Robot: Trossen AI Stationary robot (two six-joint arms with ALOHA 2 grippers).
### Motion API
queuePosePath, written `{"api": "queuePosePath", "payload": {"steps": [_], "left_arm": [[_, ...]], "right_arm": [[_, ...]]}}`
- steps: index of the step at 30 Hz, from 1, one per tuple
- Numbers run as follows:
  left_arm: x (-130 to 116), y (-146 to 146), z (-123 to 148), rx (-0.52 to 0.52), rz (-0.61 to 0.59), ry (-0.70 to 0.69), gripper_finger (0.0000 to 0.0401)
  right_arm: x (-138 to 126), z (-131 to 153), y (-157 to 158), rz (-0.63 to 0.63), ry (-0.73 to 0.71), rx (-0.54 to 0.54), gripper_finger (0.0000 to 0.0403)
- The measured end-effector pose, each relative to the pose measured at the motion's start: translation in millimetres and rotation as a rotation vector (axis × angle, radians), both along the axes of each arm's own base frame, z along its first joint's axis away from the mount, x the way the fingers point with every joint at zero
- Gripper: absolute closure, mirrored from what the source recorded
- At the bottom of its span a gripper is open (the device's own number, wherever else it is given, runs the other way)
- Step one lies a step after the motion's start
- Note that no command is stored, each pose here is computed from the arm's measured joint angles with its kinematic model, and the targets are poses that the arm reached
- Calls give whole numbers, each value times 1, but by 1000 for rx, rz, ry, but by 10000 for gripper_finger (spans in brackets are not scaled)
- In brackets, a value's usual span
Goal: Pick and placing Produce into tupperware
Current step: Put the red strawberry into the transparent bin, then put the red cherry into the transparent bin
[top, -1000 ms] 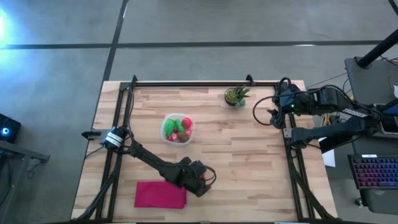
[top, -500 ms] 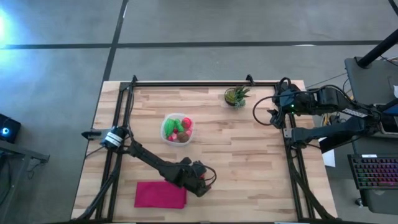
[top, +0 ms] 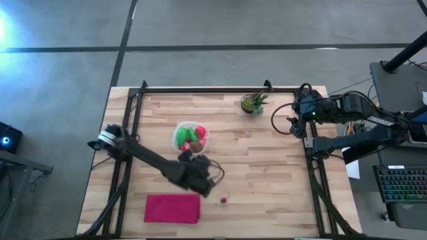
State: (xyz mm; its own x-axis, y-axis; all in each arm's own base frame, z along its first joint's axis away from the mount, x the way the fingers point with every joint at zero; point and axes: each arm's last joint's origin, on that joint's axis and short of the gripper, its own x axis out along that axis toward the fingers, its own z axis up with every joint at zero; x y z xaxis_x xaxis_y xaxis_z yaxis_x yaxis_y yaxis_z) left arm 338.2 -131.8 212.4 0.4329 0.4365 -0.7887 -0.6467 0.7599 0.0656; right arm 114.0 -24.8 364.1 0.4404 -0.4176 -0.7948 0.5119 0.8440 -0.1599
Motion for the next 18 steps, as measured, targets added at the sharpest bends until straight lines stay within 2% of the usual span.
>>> {"api": "queuePosePath", "payload": {"steps": [3, 6, 11, 16, 18], "left_arm": [[-13, 29, 22, 23, 81, 50, 264], [-27, 59, 33, 21, 195, 100, 263], [-42, 95, 31, 1, 242, 112, 232], [-52, 111, 11, -32, 261, 138, 175], [-54, 113, 8, -79, 262, 157, 153]], "right_arm": [[0, 0, 0, 0, 0, 0, 177], [0, 0, 0, 0, 1, 0, 177], [0, 0, 0, -14, -6, 8, 177], [-2, 0, 0, -26, -14, 16, 177], [-3, 0, 0, -28, -14, 17, 177]]}}
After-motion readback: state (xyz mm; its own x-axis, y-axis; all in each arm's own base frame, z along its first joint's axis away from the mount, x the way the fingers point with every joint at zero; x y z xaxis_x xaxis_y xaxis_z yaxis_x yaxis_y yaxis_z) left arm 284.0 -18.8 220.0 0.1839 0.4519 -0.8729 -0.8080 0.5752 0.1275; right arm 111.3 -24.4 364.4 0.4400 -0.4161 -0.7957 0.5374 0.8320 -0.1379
